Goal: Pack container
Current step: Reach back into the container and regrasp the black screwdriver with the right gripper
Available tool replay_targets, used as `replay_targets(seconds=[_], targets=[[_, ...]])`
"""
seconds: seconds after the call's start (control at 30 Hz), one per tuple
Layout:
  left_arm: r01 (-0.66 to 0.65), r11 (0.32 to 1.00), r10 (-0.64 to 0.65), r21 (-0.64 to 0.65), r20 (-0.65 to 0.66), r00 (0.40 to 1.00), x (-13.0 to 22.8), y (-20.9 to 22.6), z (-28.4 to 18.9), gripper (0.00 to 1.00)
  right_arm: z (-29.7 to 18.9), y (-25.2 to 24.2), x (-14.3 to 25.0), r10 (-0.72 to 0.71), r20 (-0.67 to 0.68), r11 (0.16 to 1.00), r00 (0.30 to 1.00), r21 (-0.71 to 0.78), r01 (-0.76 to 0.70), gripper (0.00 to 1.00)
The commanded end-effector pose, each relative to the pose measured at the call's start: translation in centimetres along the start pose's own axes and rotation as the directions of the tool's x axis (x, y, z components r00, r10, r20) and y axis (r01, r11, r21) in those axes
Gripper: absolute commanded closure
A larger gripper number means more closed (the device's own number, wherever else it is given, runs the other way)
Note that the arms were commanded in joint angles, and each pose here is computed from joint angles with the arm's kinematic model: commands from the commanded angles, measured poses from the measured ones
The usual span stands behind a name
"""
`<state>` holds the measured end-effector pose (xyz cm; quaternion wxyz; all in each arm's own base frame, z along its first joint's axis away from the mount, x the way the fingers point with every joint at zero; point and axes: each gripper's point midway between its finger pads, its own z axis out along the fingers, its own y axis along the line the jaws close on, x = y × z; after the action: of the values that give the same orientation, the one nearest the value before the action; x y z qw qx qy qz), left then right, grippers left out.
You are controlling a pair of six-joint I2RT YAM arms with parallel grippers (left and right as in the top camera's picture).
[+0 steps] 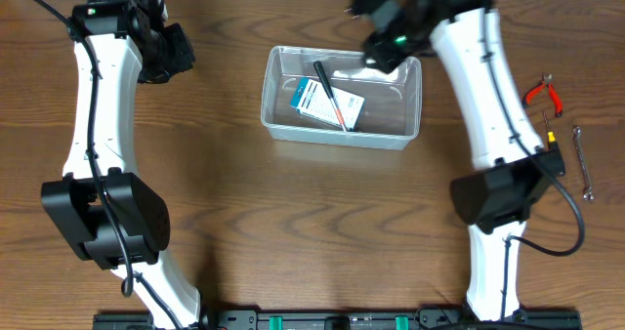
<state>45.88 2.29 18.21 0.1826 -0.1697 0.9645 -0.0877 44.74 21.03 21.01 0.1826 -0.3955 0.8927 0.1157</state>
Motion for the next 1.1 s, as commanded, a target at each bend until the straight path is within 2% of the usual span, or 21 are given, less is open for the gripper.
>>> replay_targets(seconds=[0.0,0.13,0.3,0.37,0.43,0.73,1.07], targets=[[-0.013,1.0,0.013,-0.016,-0.006,1.0,0.2,0.4,-0.1,0.72,3.2,1.6,-0.1,-0.058,-0.053,0.998,0.997,-0.025,0.057,0.76],[-0.011,1.0,0.011,-0.019,-0.017,1.0,0.5,0.5,-0.1,0.71,6.9,3.0,0.5,-0.083,-0.122,0.995,0.989,-0.061,0.076,0.75],[-0.01,1.0,0.01,-0.021,-0.025,1.0,0.7,0.6,-0.1,0.72,11.7,2.8,2.6,-0.055,-0.218,0.994,0.974,-0.101,0.034,0.78],[-0.01,1.0,0.009,-0.022,-0.027,1.0,0.8,0.6,-0.1,0.71,13.3,2.7,3.3,-0.05,-0.248,0.993,0.967,-0.113,0.022,0.82],[-0.01,1.0,0.009,-0.022,-0.029,1.0,0.8,0.6,-0.1,0.71,14.5,2.6,3.9,-0.046,-0.266,0.993,0.963,-0.12,0.015,0.97],[-0.009,1.0,0.008,-0.024,-0.036,0.999,1.0,0.6,-0.1,0.72,15.7,2.0,3.1,-0.034,-0.233,0.995,0.972,-0.099,0.011,0.99],[-0.019,0.999,0.017,-0.027,-0.049,0.999,1.3,0.7,-0.1,0.72,15.8,-0.2,2.9,0.023,-0.234,1.0,0.972,0.014,-0.02,0.99]])
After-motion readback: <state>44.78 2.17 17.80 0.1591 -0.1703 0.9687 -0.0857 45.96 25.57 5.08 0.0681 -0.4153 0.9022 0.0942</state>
